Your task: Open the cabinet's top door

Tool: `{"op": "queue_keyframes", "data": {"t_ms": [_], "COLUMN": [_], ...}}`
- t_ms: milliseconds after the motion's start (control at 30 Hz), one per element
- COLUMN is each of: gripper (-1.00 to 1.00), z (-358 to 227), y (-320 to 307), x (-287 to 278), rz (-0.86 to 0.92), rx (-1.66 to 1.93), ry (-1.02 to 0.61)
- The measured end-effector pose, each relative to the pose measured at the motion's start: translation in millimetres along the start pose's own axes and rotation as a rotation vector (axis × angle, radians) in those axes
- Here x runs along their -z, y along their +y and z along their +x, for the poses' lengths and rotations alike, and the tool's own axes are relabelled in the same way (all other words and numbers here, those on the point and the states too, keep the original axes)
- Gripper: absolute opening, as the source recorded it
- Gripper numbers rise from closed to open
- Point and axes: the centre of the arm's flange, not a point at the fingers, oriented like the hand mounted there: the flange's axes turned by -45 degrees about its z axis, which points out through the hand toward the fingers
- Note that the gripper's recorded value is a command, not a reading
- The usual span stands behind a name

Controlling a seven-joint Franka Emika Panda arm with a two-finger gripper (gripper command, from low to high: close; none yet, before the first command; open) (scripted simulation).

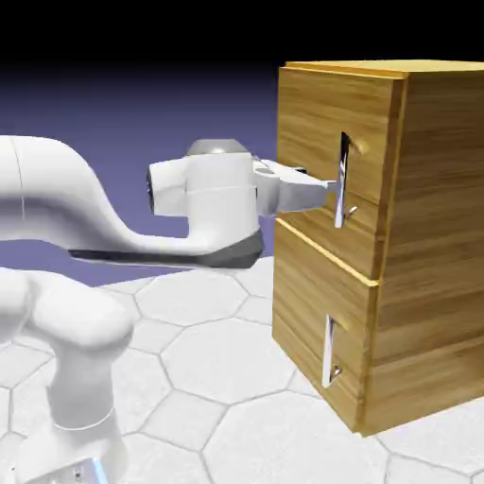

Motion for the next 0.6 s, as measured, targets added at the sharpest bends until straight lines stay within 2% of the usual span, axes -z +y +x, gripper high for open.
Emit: {"op": "queue_keyframes", "data": {"t_ms": [133, 267, 300, 600], "gripper": [0.0, 0.0, -1.0, -1.0], "z": [-4, -3, -3, -3], "y": [9, 9, 8, -12], "x": [-1, -43, -51, -12], "rz": [0.007, 0.007, 0.006, -0.119], "rx": [-0.009, -0.01, -0.008, -0.009], "ry": [0.022, 0.022, 0.022, 0.021]}}
